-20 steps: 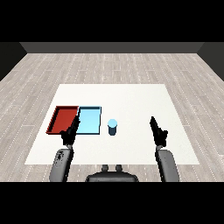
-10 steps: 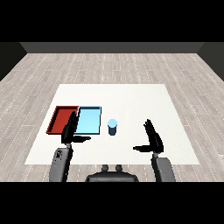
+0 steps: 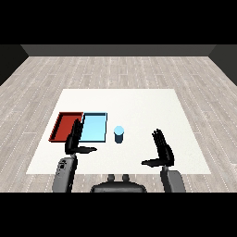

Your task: Pick the blue can and put it in the blue box

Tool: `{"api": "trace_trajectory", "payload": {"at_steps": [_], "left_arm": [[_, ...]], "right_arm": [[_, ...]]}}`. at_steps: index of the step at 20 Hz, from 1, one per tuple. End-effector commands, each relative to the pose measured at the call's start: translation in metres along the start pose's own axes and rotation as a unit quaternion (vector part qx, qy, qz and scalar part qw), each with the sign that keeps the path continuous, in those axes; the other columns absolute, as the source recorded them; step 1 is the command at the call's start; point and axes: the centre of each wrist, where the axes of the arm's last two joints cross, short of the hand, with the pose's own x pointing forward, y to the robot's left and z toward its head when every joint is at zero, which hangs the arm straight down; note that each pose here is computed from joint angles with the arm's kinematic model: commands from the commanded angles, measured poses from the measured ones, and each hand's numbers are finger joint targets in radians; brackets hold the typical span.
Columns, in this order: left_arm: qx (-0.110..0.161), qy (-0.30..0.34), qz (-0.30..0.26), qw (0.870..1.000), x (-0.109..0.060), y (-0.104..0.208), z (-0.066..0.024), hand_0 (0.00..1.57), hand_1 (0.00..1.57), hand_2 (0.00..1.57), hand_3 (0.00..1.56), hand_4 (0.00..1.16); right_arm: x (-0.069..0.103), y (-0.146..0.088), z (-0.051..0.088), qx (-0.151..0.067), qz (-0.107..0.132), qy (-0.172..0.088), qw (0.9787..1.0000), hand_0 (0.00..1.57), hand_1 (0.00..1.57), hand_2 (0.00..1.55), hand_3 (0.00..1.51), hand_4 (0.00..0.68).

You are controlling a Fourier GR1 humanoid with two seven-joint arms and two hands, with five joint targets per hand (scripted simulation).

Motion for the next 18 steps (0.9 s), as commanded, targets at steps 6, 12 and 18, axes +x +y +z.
{"api": "trace_trajectory", "payload": {"at_steps": [6,12,18], "left_arm": [[0.014,-0.01,0.027,0.999,0.007,0.008,-0.001,0.0,0.0,0.0,0.0,0.0],[0.014,-0.01,0.018,1.0,0.005,0.017,-0.0015,0.0,0.0,0.0,0.0,0.0],[0.017,-0.014,0.009,1.0,0.009,0.026,0.0088,0.0,0.0,0.0,0.0,0.0]], "right_arm": [[-0.009,-0.002,-0.018,-0.01,-0.022,0.032,0.9992,0.0,0.0,0.0,0.0,0.0],[-0.039,0.033,-0.049,-0.018,-0.05,0.043,0.9977,0.0,0.0,0.0,0.0,0.0],[-0.014,0.034,-0.067,-0.031,-0.072,0.055,0.9954,0.0,0.0,0.0,0.0,0.0]]}}
